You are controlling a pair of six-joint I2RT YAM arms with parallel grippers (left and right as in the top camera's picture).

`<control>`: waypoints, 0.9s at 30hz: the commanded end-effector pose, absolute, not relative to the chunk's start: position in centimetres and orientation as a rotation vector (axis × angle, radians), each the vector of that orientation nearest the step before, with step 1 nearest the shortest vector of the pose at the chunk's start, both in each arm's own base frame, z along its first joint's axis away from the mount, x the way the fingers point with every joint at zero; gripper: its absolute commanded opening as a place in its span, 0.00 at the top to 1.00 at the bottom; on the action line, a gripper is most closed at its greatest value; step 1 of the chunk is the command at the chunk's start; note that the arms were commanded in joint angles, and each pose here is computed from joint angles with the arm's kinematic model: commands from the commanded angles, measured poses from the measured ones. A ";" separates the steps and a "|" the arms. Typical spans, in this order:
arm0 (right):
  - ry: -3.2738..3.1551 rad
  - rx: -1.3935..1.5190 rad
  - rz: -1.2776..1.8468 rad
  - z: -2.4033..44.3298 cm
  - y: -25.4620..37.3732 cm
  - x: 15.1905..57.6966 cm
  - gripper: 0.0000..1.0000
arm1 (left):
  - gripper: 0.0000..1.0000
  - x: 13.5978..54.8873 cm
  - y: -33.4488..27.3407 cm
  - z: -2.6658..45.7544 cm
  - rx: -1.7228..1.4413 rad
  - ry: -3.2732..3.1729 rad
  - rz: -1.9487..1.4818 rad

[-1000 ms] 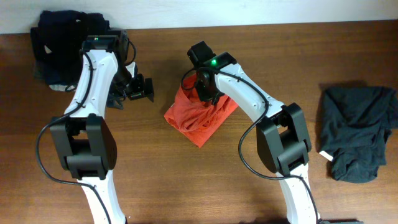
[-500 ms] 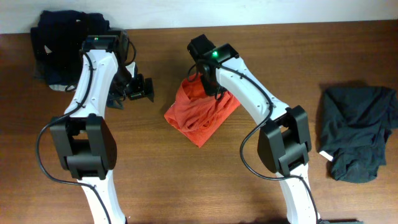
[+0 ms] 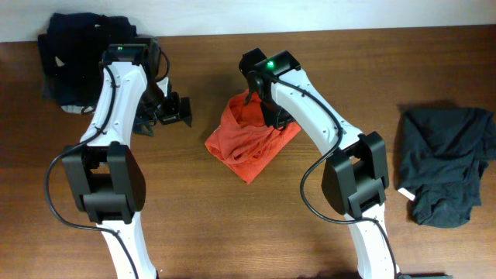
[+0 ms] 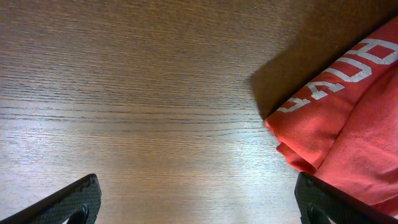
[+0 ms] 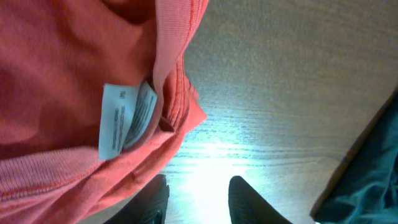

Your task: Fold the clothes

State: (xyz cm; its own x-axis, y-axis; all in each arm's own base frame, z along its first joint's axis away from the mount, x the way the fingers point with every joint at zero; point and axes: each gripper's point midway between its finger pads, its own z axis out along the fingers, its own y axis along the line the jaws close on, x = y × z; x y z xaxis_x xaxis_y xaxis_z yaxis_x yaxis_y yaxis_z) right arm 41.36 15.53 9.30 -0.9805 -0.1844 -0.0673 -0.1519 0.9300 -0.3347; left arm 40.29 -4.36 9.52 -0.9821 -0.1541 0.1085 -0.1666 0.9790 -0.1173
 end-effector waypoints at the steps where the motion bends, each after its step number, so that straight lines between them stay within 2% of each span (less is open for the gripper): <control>1: 2.994 -0.189 -0.467 9.7 15.6 41.6 0.55 | 0.01 40.0 -4.5 9.2 0.229 -3.014 0.185; 3: 2.985 -0.097 -0.454 10.0 15.1 42.0 0.40 | 0.01 40.0 -5.2 9.2 0.143 -3.019 0.207; 5: 2.979 -0.002 -0.407 10.5 14.4 42.7 0.30 | 0.01 39.9 -6.3 9.3 0.037 -3.022 0.252; 7: 2.992 0.084 -0.280 11.3 13.8 43.7 0.11 | 0.01 39.8 -8.1 9.4 -0.084 -3.016 0.326; 9: 3.011 0.177 -0.110 12.0 13.0 44.6 0.00 | 0.01 39.5 -9.6 9.5 -0.220 -3.009 0.363; 12: 3.038 0.241 0.259 12.9 10.7 46.0 0.01 | 0.01 38.7 -12.6 9.5 -0.481 -2.985 0.363; 14: 3.042 0.259 0.351 12.9 8.9 46.2 0.01 | 0.01 38.1 -14.2 9.5 -0.615 -2.959 0.362; 21: 3.027 0.430 0.357 12.8 3.4 46.5 0.01 | 0.01 36.9 -17.8 9.1 -0.898 -2.918 0.207; 27: 3.027 0.369 0.344 12.7 2.8 46.6 0.01 | 0.01 36.4 -20.8 9.0 -1.064 -2.912 0.099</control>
